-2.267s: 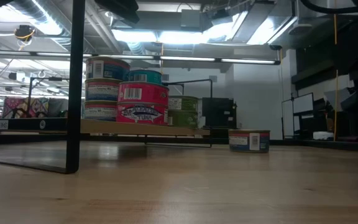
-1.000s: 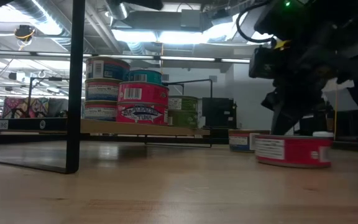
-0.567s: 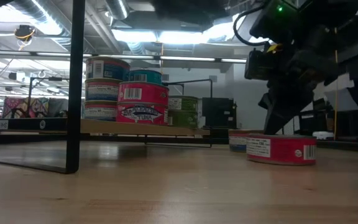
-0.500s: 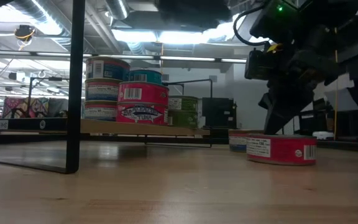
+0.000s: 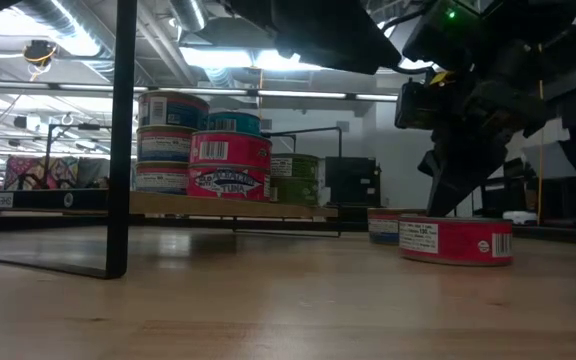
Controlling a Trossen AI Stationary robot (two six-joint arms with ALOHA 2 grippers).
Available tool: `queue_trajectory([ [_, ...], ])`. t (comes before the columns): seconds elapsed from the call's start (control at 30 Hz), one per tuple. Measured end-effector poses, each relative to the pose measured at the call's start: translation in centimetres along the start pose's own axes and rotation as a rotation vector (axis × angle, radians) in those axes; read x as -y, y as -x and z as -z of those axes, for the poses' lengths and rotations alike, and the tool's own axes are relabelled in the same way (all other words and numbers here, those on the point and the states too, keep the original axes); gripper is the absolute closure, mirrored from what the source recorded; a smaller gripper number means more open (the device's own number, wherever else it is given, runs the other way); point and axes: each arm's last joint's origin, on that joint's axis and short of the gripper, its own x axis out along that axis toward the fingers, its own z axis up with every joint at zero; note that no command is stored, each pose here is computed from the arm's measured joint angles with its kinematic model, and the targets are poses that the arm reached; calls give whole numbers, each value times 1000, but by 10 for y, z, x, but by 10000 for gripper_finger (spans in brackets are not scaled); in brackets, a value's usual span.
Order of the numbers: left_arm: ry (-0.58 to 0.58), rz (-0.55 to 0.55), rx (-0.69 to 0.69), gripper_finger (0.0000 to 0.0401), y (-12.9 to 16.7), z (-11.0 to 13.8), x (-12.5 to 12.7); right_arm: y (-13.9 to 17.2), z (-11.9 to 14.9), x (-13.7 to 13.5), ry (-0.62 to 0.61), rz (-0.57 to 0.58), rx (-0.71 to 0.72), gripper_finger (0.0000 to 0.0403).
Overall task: Stack canned seafood by type on shelf
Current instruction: Stack the red tuna can on top of the red tuna can on the shelf
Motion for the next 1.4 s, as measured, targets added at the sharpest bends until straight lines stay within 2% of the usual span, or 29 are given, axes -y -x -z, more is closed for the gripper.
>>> queue_trajectory([
  [0.13,-3,-1,-1,150,0,0,0,0,-1,0,0,-2,6,403],
  [0.33,74,-8,-4,150,-2,1,-4,0,-6,-4,9,-74,52,403],
  [0.47,130,-2,-13,150,-5,2,-8,1,-7,-5,11,-79,64,403],
  [0.83,431,80,-35,150,-16,5,-28,1,-8,-5,26,-82,68,403],
  [1.03,565,155,-56,150,-20,6,-36,1,-11,-7,35,-132,99,403],
  [1.4,584,170,-60,150,-20,6,-35,1,-11,-9,62,-181,87,403],
])
